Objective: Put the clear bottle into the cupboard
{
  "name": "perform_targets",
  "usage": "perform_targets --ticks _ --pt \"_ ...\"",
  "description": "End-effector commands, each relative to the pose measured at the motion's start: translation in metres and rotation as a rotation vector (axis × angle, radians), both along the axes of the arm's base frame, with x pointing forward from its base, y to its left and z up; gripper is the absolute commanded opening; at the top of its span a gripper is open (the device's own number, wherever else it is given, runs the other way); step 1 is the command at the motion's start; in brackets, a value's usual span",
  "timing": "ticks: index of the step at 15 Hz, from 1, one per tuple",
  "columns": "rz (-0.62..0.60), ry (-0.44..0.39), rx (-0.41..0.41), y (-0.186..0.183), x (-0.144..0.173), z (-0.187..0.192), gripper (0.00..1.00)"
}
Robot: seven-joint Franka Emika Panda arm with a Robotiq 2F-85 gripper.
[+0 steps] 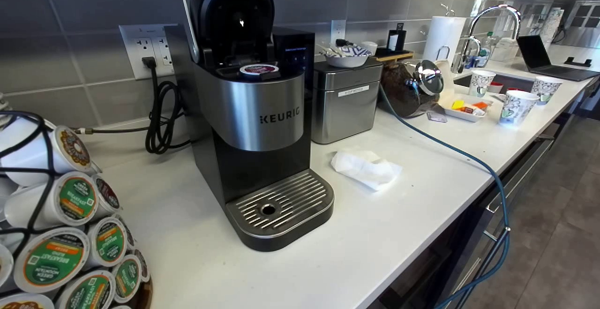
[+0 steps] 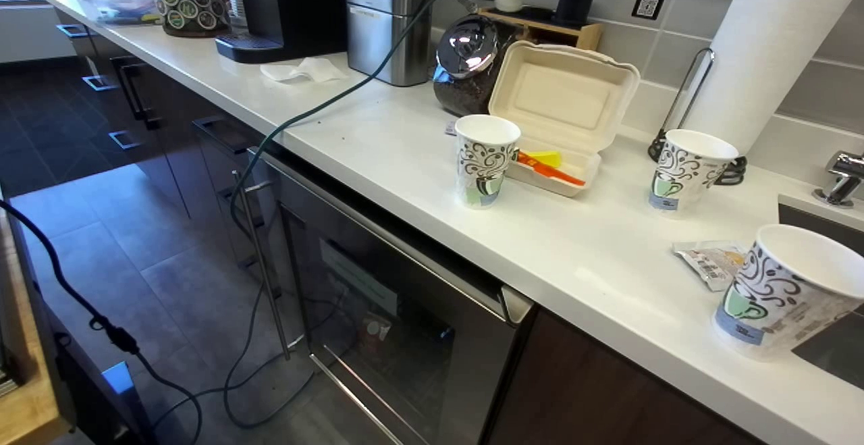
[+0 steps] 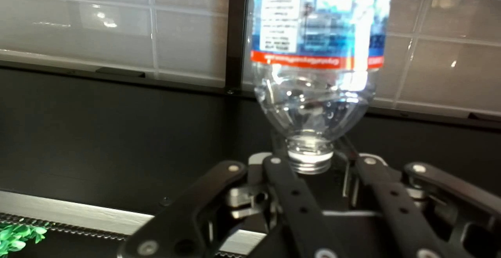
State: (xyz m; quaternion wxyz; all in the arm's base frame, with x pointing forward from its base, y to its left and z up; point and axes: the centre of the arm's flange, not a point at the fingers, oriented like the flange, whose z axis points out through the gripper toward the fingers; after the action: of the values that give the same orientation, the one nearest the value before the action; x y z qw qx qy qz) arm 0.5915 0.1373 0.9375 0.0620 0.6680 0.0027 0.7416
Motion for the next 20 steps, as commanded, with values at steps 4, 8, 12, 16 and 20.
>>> perform_targets --ticks 4,8,12,16,20 --pt "-0.031 -0.016 -0.036 -0.011 0.033 0.028 0.08" --pt "-0.039 0.001 -0.062 -0.016 0.042 0.030 0.08" --pt "-0.030 0.025 -0.069 -0.008 0.050 0.028 0.08" --pt "-0.015 0.029 -0.046 0.002 0.055 0.031 0.08" --pt "-0.022 0.026 -0.047 0.006 0.058 0.030 0.08"
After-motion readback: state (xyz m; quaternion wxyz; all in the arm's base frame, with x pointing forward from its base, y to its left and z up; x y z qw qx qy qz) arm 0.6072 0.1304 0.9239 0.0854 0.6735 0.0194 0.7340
